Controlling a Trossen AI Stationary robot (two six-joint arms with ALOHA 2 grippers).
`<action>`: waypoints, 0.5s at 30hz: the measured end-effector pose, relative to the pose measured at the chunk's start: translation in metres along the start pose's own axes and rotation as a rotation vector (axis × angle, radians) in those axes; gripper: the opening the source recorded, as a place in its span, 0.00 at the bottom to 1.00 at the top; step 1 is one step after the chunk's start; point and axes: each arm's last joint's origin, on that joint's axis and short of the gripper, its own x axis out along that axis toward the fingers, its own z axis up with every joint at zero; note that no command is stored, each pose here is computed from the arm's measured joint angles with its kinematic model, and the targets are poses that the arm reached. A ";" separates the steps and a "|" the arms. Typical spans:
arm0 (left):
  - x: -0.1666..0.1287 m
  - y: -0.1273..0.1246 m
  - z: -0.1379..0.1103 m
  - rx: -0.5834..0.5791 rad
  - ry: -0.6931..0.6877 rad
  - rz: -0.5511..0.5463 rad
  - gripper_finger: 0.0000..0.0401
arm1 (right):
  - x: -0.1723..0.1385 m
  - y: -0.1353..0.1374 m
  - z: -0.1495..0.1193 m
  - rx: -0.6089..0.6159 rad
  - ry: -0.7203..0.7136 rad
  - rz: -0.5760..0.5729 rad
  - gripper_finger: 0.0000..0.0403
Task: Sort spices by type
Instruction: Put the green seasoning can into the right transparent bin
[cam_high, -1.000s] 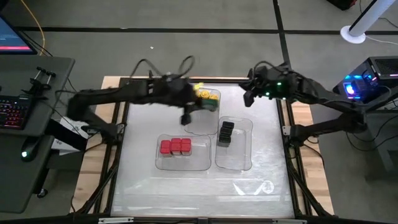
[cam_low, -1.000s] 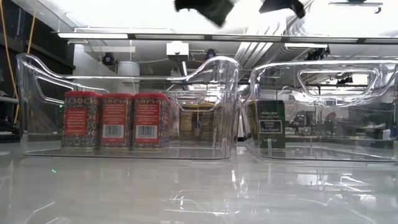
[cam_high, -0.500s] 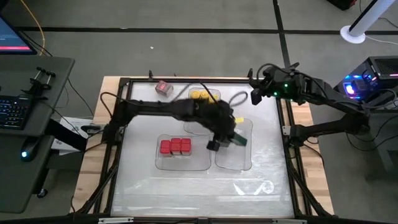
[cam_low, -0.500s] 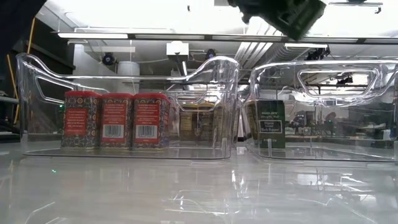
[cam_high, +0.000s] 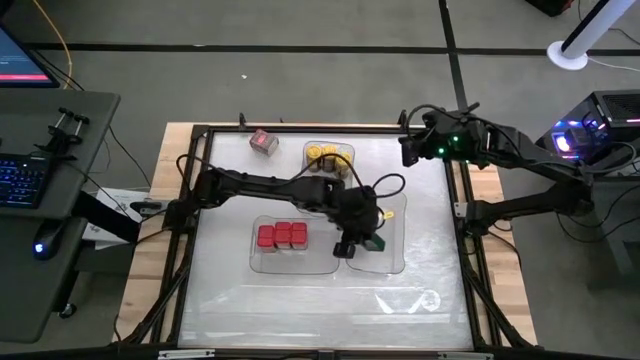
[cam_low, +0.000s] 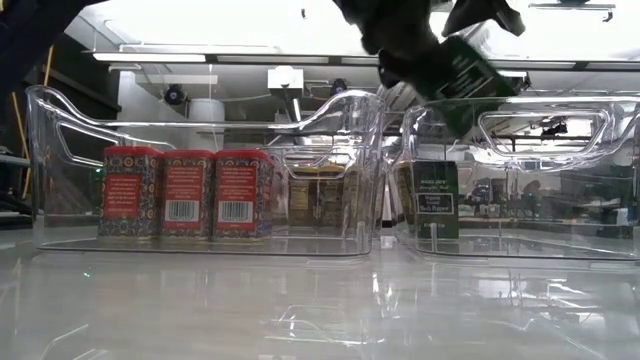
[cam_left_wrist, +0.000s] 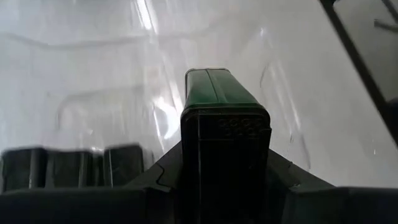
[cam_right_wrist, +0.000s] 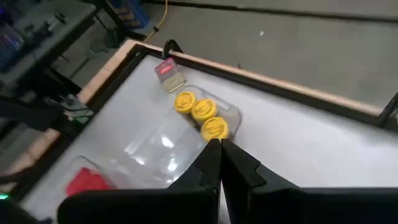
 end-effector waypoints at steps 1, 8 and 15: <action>0.001 0.000 -0.002 0.004 0.020 -0.003 0.27 | 0.000 0.001 -0.001 0.023 0.005 0.006 0.00; 0.003 0.004 -0.010 -0.024 0.085 -0.005 0.27 | 0.010 0.010 -0.006 0.113 0.006 -0.028 0.00; 0.014 0.006 -0.016 -0.033 0.130 -0.009 0.27 | 0.035 0.021 -0.012 0.086 0.056 -0.062 0.00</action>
